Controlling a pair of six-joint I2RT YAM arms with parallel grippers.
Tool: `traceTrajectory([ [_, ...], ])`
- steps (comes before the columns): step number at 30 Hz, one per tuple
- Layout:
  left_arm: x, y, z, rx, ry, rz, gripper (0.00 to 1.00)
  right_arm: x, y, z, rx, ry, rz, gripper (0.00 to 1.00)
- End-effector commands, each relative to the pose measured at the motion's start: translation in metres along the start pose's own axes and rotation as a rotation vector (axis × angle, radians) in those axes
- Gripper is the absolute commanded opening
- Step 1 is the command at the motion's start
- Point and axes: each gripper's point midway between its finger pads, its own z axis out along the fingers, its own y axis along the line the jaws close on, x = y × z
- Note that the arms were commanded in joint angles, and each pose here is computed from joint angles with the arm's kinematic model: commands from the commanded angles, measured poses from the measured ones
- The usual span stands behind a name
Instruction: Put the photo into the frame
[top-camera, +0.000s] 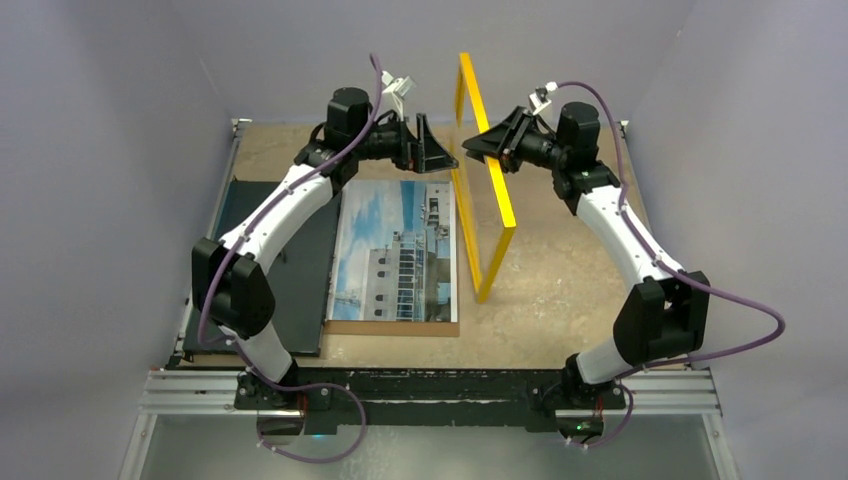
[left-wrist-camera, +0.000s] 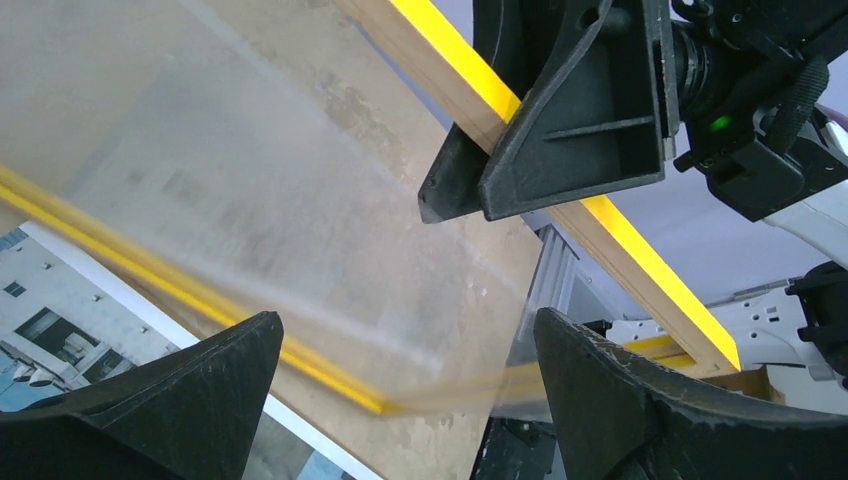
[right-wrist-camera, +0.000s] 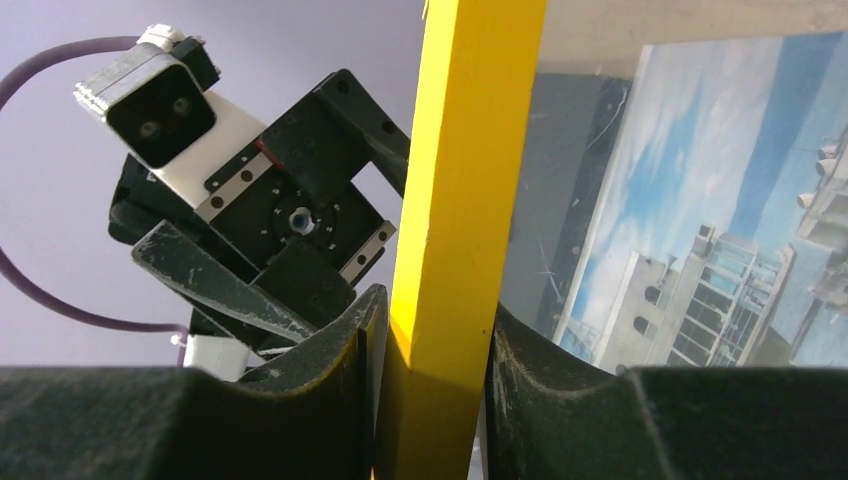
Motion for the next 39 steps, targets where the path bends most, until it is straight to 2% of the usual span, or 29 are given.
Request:
traceTrajectory([
  [1, -0.032, -0.036, -0.021, 0.04, -0.08, 0.067, 0.96, -0.007, 0.047, -0.009, -0.096, -0.06, -0.097, 0.35],
  [7, -0.027, -0.036, -0.03, 0.033, -0.073, 0.042, 0.97, 0.0, 0.048, 0.001, -0.091, -0.047, -0.09, 0.32],
  [15, 0.045, 0.02, -0.031, -0.069, 0.042, -0.003, 0.98, 0.005, 0.04, 0.002, -0.078, -0.046, -0.066, 0.29],
  [18, 0.042, 0.026, -0.035, -0.07, 0.029, 0.001, 0.99, 0.006, 0.043, 0.001, -0.089, -0.033, -0.055, 0.28],
  [24, 0.022, 0.008, -0.045, -0.037, 0.028, 0.088, 0.99, 0.002, 0.047, 0.002, -0.1, -0.052, -0.06, 0.26],
  [28, 0.013, 0.006, -0.062, -0.1, 0.055, 0.174, 1.0, 0.003, 0.042, 0.002, -0.094, -0.059, -0.051, 0.24],
  [35, 0.008, 0.009, -0.105, -0.233, 0.064, 0.247, 1.0, 0.002, 0.042, 0.004, -0.101, -0.058, -0.056, 0.24],
  [39, 0.026, 0.033, -0.111, -0.343, 0.094, 0.173, 1.0, 0.002, 0.04, 0.004, -0.098, -0.061, -0.052, 0.23],
])
